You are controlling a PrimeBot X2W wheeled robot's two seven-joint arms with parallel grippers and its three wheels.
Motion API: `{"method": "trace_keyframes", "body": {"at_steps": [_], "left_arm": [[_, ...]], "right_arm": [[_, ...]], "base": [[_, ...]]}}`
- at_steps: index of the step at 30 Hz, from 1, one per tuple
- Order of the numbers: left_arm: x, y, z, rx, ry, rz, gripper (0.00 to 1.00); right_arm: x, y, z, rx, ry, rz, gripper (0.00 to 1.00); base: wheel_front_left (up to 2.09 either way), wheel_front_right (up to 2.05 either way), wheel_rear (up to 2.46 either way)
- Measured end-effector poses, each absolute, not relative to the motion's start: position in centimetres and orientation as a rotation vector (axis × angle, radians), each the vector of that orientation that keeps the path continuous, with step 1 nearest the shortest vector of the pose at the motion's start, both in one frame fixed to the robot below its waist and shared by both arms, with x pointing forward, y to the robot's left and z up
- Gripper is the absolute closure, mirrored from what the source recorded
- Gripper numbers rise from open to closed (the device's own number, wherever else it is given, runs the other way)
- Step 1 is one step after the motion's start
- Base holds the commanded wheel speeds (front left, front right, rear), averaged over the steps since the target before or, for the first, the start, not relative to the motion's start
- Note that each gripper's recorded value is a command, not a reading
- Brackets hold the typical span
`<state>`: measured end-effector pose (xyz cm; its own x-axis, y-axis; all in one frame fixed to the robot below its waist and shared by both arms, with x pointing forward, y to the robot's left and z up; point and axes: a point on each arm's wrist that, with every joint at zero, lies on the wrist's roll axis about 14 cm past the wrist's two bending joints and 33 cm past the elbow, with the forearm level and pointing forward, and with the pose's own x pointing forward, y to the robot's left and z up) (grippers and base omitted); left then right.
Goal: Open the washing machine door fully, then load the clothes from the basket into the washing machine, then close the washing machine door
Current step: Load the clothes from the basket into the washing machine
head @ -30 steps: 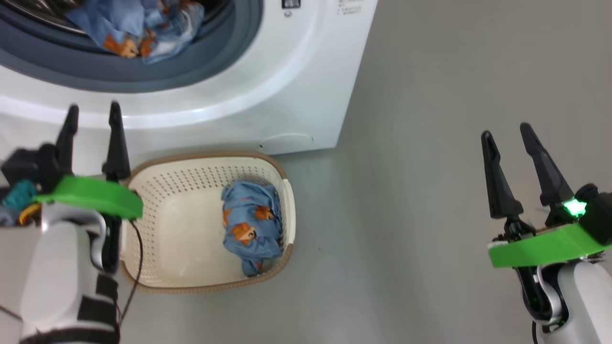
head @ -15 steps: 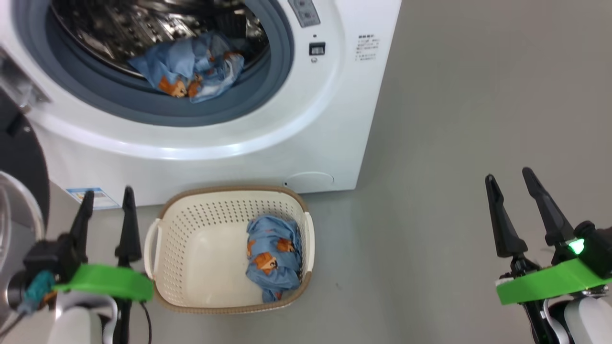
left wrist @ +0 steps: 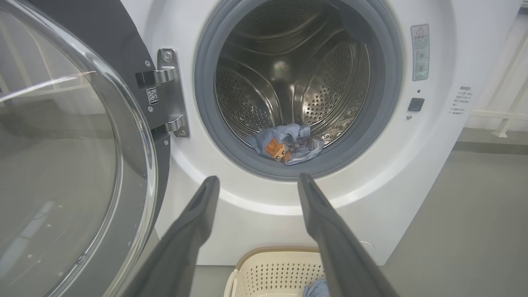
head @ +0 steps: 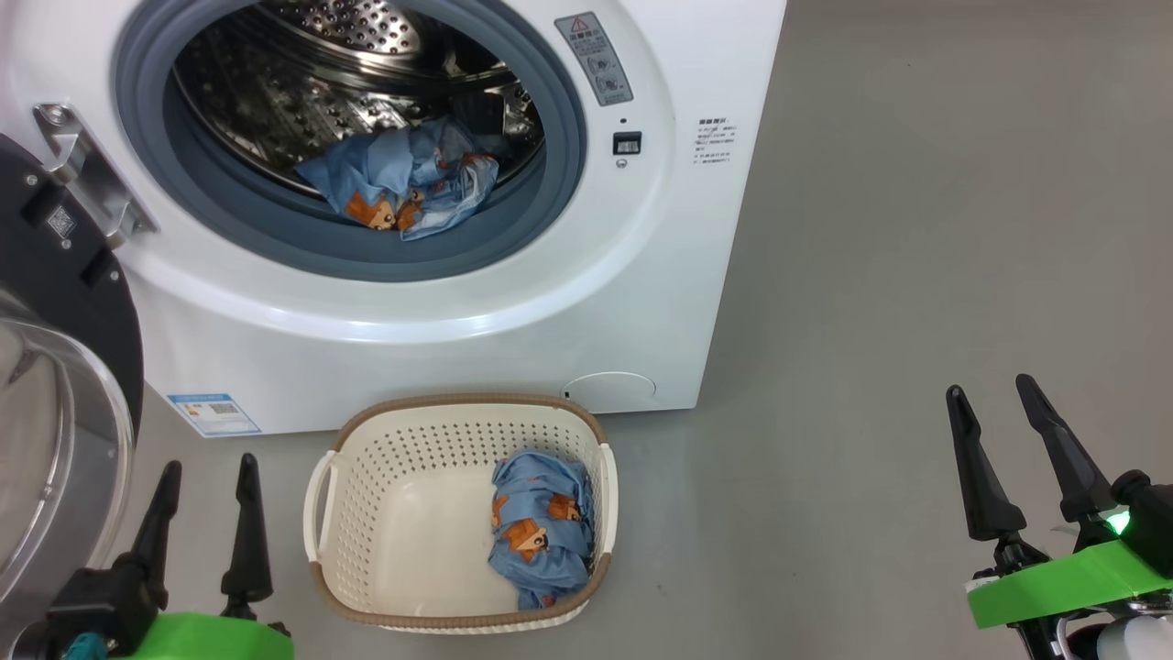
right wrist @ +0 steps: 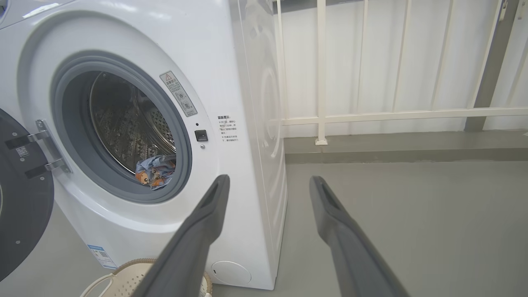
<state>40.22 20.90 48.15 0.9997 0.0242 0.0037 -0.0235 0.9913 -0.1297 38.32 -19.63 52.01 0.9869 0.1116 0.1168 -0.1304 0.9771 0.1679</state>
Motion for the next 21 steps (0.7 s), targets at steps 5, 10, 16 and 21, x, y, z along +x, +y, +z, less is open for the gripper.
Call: {"method": "trace_keyframes", "body": {"at_steps": [5,10,16,21], "left_arm": [[40.0,21.0,48.0,-0.131,-0.003,0.028,0.00],[40.1,20.8,47.9,-0.135,-0.001,0.027,0.00],[40.4,20.5,47.1,-0.138,0.020,0.022,0.00],[40.5,20.1,45.5,-0.148,0.066,0.017,0.00]], "right_arm": [[38.4,-19.7,51.9,0.176,-0.103,0.119,0.00],[38.5,-19.8,51.6,0.176,-0.096,0.117,0.00],[38.6,-19.9,51.2,0.177,-0.084,0.113,0.00],[39.0,-20.0,50.7,0.180,-0.071,0.106,0.00]], "base": [[0.00,0.00,0.00],[0.00,0.00,0.00],[0.00,0.00,0.00],[0.00,0.00,0.00]]}}
